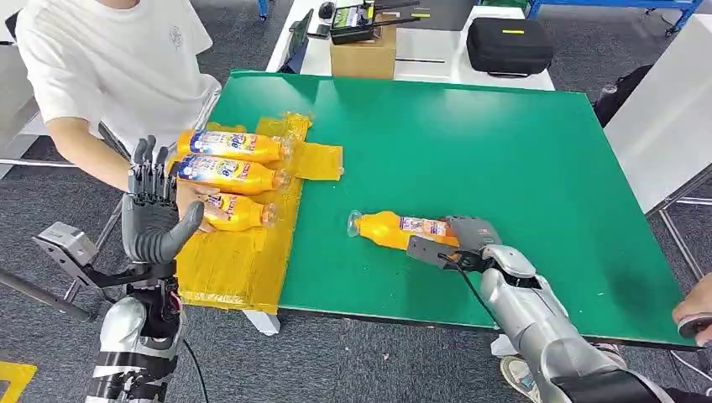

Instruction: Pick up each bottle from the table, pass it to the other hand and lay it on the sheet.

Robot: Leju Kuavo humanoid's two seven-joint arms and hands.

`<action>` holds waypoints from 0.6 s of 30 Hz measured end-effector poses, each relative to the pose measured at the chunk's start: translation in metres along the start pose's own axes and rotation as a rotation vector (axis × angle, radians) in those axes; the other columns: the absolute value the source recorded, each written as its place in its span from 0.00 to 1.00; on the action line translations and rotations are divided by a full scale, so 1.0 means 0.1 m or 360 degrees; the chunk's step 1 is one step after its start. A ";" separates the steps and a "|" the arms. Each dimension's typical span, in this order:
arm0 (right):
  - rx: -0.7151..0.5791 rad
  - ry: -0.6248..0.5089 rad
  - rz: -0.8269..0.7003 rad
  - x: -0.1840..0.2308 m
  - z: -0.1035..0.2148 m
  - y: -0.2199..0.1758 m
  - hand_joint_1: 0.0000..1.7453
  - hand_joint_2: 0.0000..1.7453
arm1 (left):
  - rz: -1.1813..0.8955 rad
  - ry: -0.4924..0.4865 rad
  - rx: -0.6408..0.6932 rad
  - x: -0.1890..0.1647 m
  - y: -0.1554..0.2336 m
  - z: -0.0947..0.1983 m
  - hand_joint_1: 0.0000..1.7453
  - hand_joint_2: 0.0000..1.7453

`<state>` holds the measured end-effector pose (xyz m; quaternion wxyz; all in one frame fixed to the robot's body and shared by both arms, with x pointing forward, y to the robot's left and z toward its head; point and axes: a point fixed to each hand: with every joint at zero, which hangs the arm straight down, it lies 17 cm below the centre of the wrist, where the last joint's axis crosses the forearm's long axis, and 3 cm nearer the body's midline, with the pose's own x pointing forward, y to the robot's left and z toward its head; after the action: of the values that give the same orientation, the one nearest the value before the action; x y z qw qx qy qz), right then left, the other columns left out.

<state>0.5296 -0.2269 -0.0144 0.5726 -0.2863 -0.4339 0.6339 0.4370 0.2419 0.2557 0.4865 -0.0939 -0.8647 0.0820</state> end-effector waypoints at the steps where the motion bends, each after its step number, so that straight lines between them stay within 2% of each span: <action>1: 0.0005 0.0002 0.0000 -0.01 0.00 0.00 1.00 1.00 | -0.0001 0.0002 0.0000 0.00 0.00 0.00 0.00 1.00; 11: 0.0048 0.0004 -0.0006 -0.02 0.00 0.03 1.00 1.00 | -0.0033 0.0034 -0.0018 -0.08 0.01 0.04 0.00 1.00; 16: -0.0034 -0.0265 -0.0253 0.25 0.06 0.10 1.00 1.00 | -0.0025 0.0065 -0.0059 -0.13 -0.01 0.12 0.00 1.00; 18: -0.0041 -0.0279 -0.0281 0.26 0.08 0.13 1.00 1.00 | -0.0023 0.0069 -0.0060 -0.14 -0.01 0.13 0.00 1.00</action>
<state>0.5119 -0.2028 -0.0187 0.5824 -0.1979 -0.5140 0.5979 0.4326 0.2373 0.2377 0.5038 -0.0984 -0.8561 0.0600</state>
